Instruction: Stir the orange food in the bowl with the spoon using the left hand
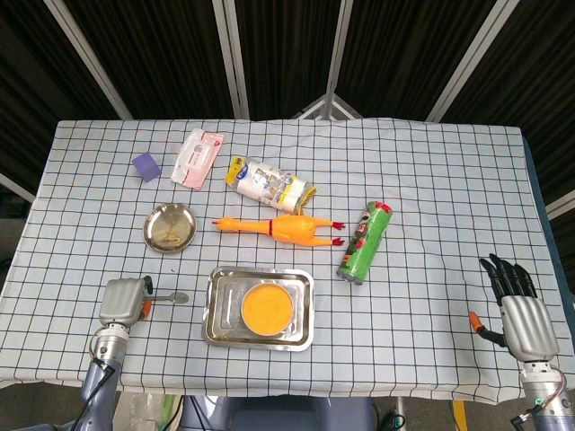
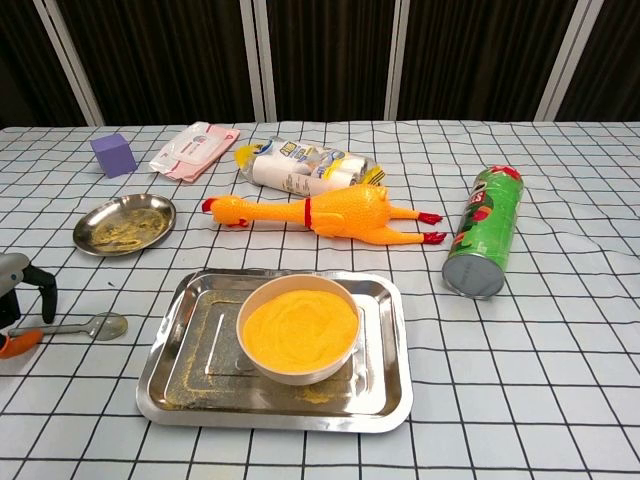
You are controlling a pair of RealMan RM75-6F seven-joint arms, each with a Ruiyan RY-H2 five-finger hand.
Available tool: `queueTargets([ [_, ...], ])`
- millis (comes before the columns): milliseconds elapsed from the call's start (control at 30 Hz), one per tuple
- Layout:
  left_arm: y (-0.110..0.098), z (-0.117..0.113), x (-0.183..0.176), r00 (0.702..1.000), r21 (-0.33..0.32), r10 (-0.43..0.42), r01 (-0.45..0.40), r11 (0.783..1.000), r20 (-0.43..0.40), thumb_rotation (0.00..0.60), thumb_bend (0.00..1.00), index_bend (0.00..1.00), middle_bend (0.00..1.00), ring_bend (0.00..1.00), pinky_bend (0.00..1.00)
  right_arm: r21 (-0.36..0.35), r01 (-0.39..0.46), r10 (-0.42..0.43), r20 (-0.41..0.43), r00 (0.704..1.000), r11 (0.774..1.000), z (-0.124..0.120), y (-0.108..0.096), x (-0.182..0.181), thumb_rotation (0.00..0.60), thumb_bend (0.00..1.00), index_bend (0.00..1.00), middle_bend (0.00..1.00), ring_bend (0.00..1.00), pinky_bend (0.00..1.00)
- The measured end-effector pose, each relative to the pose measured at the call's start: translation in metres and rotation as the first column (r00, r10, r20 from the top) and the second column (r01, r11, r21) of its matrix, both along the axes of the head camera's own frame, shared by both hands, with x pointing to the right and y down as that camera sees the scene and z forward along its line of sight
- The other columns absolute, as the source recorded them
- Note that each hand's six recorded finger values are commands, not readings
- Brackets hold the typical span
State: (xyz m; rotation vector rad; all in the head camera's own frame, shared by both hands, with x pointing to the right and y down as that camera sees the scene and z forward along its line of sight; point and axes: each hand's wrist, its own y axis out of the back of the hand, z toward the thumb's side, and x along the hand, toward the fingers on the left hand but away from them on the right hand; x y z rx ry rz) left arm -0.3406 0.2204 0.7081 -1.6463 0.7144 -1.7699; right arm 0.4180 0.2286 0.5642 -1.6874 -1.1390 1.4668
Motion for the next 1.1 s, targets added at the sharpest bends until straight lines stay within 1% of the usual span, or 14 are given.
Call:
queueTargets([
  [633, 0.0, -0.0006, 0.0036, 1.0, 0.015, 0.006, -0.006, 1.0, -0.011, 0.6, 0.52, 0.46, 1.0, 0.95, 0.93, 0.0, -0.001, 0.001, 0.0, 1.0, 1.0, 0.0, 0.0, 0.0, 0.6, 0.37, 0.0, 0.0, 0.0, 0.0],
  [967, 0.0017, 0.002, 0.006, 1.0, 0.01, 0.008, -0.008, 1.0, -0.012, 0.6, 0.52, 0.48, 1.0, 0.95, 0.93, -0.001, -0.004, 0.004, 0.002, 1.0, 1.0, 0.0, 0.0001, -0.0001, 0.6, 0.37, 0.0, 0.0, 0.0, 0.0],
  [1100, 0.0025, 0.0027, 0.0078, 1.0, 0.009, 0.009, -0.009, 1.0, -0.014, 0.6, 0.54, 0.48, 1.0, 0.95, 0.93, -0.003, -0.006, 0.006, 0.003, 1.0, 1.0, 0.0002, 0.0001, 0.0002, 0.6, 0.37, 0.0, 0.0, 0.0, 0.0],
])
